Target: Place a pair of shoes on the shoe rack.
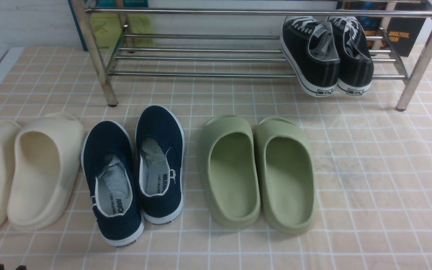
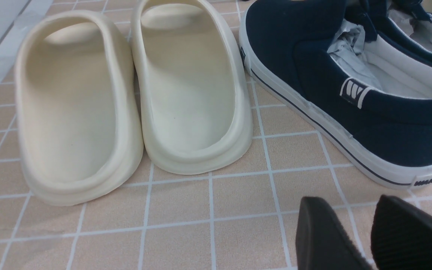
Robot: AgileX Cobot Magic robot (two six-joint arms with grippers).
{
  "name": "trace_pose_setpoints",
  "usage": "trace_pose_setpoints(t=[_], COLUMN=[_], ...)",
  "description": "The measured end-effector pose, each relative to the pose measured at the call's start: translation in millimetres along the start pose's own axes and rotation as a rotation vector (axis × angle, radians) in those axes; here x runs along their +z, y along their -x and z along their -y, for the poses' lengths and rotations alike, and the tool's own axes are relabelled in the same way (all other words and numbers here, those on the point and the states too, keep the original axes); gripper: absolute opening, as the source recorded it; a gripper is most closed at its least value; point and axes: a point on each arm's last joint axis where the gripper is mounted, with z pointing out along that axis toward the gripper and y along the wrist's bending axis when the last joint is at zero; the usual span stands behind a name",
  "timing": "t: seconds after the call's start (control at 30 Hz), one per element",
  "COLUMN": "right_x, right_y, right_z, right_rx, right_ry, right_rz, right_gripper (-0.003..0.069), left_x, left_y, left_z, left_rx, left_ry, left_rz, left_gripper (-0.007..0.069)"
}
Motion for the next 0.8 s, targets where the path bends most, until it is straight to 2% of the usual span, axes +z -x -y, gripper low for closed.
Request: trace_pose_setpoints(t=[0.8], right_x=[0.0], right_y=[0.0], right_z=[0.0], right_rx=[0.000], right_ry=[0.000], right_rz=[0.000], right_gripper=[0.0062], left_x=[0.0], left_y=[0.0], left_z=[0.0], left_rx=[0.000], left_ry=[0.000], left_rz=[0.000], left_gripper=[0.0240])
